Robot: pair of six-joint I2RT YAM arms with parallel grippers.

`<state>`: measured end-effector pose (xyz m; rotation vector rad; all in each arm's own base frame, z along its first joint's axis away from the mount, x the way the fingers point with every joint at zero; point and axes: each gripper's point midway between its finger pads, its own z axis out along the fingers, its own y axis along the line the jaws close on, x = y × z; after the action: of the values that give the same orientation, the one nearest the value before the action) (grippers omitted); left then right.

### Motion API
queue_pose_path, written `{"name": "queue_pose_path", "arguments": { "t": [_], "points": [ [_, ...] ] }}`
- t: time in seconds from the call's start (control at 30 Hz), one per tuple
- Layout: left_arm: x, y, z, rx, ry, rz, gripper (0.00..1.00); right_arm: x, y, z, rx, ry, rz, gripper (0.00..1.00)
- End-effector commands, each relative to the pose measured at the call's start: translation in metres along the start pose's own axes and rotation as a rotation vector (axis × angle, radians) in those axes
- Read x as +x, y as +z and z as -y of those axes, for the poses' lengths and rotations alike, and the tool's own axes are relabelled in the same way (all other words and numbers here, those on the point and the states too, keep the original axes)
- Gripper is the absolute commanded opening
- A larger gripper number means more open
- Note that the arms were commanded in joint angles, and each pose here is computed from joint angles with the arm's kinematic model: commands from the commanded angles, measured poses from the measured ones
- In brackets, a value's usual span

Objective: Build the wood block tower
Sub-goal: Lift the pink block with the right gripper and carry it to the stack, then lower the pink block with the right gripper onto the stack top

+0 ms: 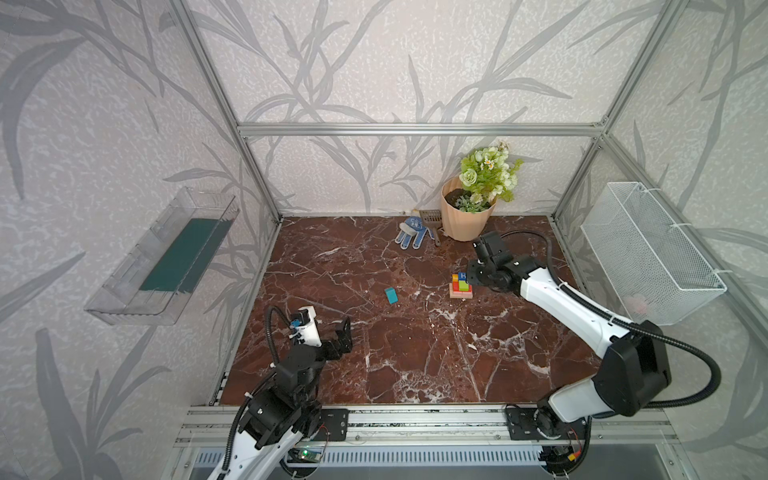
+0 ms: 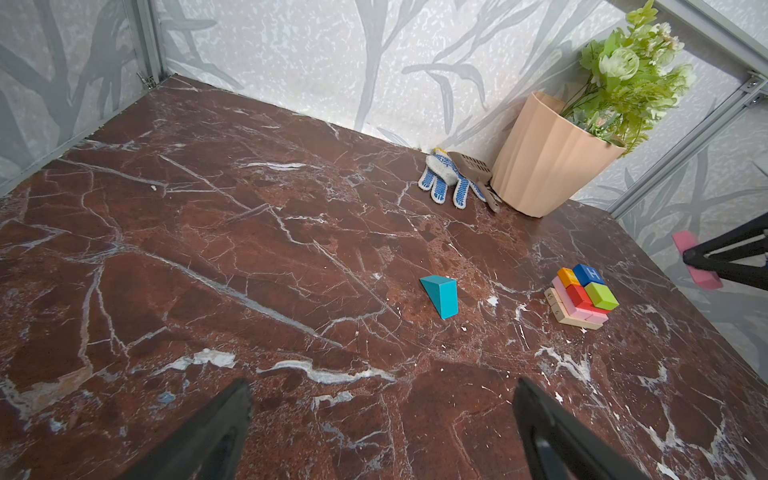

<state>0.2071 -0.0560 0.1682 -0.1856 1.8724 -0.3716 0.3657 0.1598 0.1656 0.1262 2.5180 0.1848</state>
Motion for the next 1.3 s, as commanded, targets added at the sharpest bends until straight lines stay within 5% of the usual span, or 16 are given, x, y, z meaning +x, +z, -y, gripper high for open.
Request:
{"name": "queue_pose_path", "arguments": {
  "t": [0.0,0.47,1.27],
  "points": [
    [-0.003,0.000,0.002,0.005,0.004,0.007,0.99,0.002,0.005,-0.005,-0.005,-0.019,-0.052,0.12],
    [-0.002,0.000,0.003,0.012,0.005,0.004,0.99,0.022,0.064,-0.002,0.102,-0.088,-0.231,0.09],
    [-0.001,0.000,0.003,0.016,0.005,0.002,0.99,0.023,0.081,0.006,0.150,-0.088,-0.259,0.11]
  ]
}}
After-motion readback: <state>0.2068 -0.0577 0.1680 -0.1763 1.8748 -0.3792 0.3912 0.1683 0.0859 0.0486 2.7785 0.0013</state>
